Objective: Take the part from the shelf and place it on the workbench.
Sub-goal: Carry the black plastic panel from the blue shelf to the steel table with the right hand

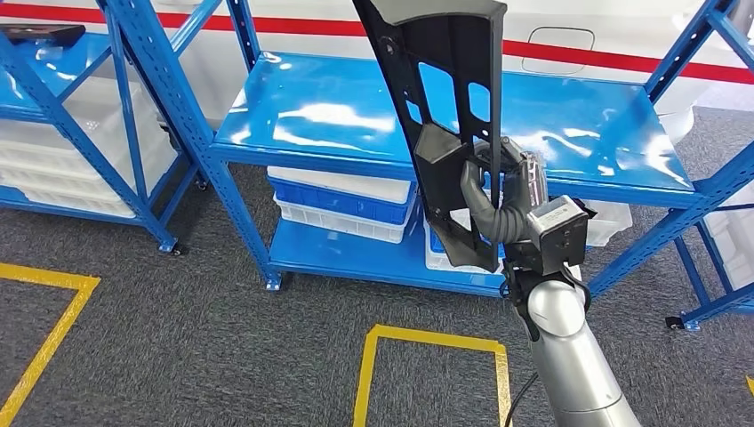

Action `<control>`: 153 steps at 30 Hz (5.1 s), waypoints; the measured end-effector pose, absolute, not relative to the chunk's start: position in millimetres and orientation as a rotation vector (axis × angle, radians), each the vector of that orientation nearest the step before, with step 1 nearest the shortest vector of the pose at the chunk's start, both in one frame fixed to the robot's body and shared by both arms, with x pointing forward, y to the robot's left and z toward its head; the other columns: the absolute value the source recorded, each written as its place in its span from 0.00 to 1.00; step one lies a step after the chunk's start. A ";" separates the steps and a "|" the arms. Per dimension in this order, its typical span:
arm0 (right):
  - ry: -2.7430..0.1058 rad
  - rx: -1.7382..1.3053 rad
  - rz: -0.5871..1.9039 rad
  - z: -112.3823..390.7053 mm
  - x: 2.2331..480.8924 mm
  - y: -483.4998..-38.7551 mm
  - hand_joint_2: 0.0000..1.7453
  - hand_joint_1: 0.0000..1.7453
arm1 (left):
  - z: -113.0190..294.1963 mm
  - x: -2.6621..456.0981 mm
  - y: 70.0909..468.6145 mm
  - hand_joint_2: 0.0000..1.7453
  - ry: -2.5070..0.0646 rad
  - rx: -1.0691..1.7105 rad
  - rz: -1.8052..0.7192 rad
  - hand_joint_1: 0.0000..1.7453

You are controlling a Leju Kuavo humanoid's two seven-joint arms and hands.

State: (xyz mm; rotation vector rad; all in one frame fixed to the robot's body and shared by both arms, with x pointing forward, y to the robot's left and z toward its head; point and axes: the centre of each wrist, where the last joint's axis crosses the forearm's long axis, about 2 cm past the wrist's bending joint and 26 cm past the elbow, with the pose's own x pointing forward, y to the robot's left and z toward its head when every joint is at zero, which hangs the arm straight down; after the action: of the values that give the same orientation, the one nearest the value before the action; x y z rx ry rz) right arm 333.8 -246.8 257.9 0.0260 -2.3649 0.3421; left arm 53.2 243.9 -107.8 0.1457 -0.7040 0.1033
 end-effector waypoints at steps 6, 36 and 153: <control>-2.380 0.073 0.324 251.7 329.0 -244.2 1.00 1.00 | -107.8 53.5 244.1 1.00 -0.709 0.136 0.098 0.00; -2.412 0.044 0.301 235.7 315.4 -245.9 1.00 1.00 | -107.6 56.7 248.3 1.00 -0.714 0.159 0.114 0.00; -2.411 0.122 0.237 193.7 275.8 -219.2 1.00 1.00 | -106.8 75.0 293.3 1.00 -0.753 0.161 0.002 0.00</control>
State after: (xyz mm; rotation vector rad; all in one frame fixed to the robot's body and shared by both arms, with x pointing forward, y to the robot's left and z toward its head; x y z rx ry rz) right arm 275.8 -219.2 193.7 0.1216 -2.4110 0.2373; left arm 75.0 293.3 -106.8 0.1610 -0.7529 0.0019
